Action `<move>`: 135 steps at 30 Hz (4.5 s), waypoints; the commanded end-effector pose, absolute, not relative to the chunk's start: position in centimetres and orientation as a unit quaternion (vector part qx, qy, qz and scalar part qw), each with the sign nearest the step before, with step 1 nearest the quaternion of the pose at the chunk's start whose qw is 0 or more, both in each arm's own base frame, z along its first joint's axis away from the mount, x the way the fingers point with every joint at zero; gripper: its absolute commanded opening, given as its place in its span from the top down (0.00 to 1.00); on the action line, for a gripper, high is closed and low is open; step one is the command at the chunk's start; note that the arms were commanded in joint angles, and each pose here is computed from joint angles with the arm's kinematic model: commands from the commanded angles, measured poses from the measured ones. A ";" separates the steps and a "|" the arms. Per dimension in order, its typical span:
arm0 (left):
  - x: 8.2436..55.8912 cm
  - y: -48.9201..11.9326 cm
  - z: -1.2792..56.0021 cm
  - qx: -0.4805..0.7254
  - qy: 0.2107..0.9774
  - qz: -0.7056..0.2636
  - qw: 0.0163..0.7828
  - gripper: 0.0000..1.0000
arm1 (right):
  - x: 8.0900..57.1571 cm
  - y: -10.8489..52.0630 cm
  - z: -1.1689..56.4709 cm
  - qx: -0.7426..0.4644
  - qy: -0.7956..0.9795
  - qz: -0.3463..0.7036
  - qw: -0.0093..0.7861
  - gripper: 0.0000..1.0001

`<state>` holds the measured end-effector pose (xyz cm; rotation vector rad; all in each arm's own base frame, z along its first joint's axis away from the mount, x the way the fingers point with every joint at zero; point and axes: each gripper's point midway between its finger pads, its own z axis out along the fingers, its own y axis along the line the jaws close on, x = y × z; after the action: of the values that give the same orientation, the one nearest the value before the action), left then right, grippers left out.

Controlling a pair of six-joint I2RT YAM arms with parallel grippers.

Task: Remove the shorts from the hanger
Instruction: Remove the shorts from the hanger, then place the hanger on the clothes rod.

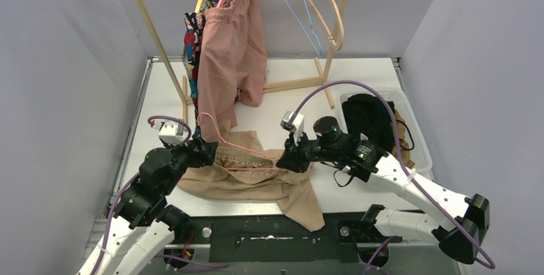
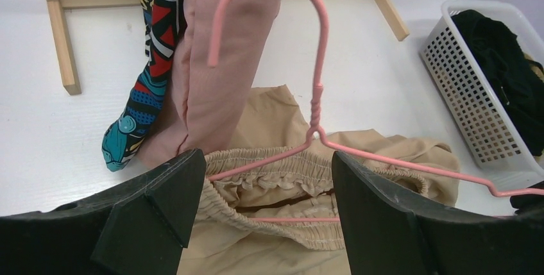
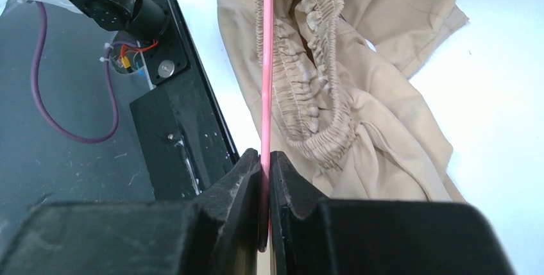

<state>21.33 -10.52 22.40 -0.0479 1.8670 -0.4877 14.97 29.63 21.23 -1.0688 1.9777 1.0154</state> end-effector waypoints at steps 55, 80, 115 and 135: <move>24.9 -22.0 26.9 0.018 0.731 -0.427 0.531 1.00 | 14.8 24.8 23.3 -0.335 0.784 0.382 0.355 0.95; 23.3 -24.7 34.1 0.094 0.689 -0.373 0.614 1.00 | 13.6 23.7 23.1 -0.340 0.808 0.361 0.318 1.00; 22.4 -7.2 24.0 -0.103 0.764 -0.062 0.634 0.18 | 22.8 17.6 29.0 -0.131 0.858 0.129 0.480 1.00; 22.1 -6.0 23.6 -0.140 0.757 -0.057 0.636 0.18 | 32.9 25.2 39.0 -0.140 0.803 0.113 0.568 1.00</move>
<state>21.93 -6.13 22.21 -0.2778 1.7554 -0.1173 31.11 23.60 34.85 -0.3199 1.9831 0.2298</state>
